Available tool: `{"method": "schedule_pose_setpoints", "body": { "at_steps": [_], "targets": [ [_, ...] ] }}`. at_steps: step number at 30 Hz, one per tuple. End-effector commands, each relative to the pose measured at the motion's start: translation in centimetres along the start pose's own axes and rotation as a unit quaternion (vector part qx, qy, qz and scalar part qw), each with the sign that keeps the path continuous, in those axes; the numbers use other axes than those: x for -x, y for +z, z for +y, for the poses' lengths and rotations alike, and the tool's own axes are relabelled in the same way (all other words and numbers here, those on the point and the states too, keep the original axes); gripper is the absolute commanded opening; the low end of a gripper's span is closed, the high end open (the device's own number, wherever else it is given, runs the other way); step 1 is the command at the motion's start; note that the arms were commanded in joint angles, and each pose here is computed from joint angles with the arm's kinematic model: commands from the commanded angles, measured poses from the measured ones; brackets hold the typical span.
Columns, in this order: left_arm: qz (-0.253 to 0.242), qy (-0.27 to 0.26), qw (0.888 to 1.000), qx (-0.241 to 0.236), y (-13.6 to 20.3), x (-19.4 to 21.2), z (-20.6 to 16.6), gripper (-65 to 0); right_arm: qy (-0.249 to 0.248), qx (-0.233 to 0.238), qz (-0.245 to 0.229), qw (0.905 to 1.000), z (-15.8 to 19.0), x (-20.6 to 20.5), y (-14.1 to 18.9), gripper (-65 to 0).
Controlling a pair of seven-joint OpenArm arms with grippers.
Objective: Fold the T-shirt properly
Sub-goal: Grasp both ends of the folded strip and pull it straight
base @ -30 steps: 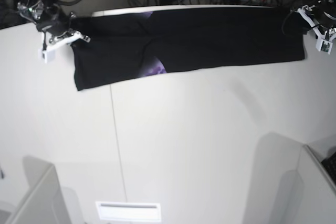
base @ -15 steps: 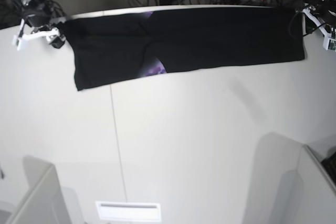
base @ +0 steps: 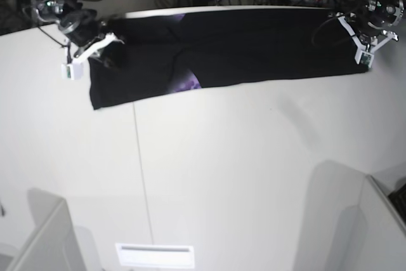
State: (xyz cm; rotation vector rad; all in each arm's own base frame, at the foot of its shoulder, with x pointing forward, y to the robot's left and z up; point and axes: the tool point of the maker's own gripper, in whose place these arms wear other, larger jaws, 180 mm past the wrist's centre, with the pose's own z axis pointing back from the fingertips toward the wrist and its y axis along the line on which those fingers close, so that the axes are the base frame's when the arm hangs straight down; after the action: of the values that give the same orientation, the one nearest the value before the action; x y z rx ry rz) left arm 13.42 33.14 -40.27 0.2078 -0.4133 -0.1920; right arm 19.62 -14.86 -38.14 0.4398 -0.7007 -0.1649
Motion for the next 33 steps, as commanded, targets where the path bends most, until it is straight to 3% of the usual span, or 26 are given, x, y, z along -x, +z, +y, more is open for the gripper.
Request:
{"method": "schedule_pose_setpoints", "body": {
  "at_steps": [1, 6, 15, 19, 24, 33],
  "targets": [
    [0.000, 0.000, 1.000, -0.011, -0.1, -0.2, 1.0, -65.0, 0.007, 0.007, -0.010, 0.9999, -0.4, -0.7, 0.0, -65.0],
    [0.022, 0.031, 0.999, 0.006, -2.3, 1.0, 0.9, -65.0, 0.013, 0.045, 0.013, 0.9988, -2.4, 0.3, -0.9, -65.0],
    [-0.006, 0.021, 1.000, 0.021, -3.3, -2.4, -0.1, -65.0, -0.034, 0.054, 0.047, 0.9969, -5.7, 1.1, -4.6, -65.0],
    [-0.020, 0.020, 0.999, 0.026, -3.8, -4.0, -0.9, -65.0, -0.037, 0.051, 0.037, 0.9973, -6.1, -0.7, -5.8, -65.0],
    [-0.037, 0.022, 0.999, 0.024, -4.0, -6.0, -1.0, -65.0, -0.059, 0.088, 0.004, 0.9943, -8.1, -4.0, -5.3, -65.0],
    [-0.083, 0.024, 0.996, -0.016, -1.6, -8.5, 1.4, -65.0, -0.025, 0.072, -0.047, 0.9960, -5.7, -7.7, -4.1, -65.0]
  ]
}}
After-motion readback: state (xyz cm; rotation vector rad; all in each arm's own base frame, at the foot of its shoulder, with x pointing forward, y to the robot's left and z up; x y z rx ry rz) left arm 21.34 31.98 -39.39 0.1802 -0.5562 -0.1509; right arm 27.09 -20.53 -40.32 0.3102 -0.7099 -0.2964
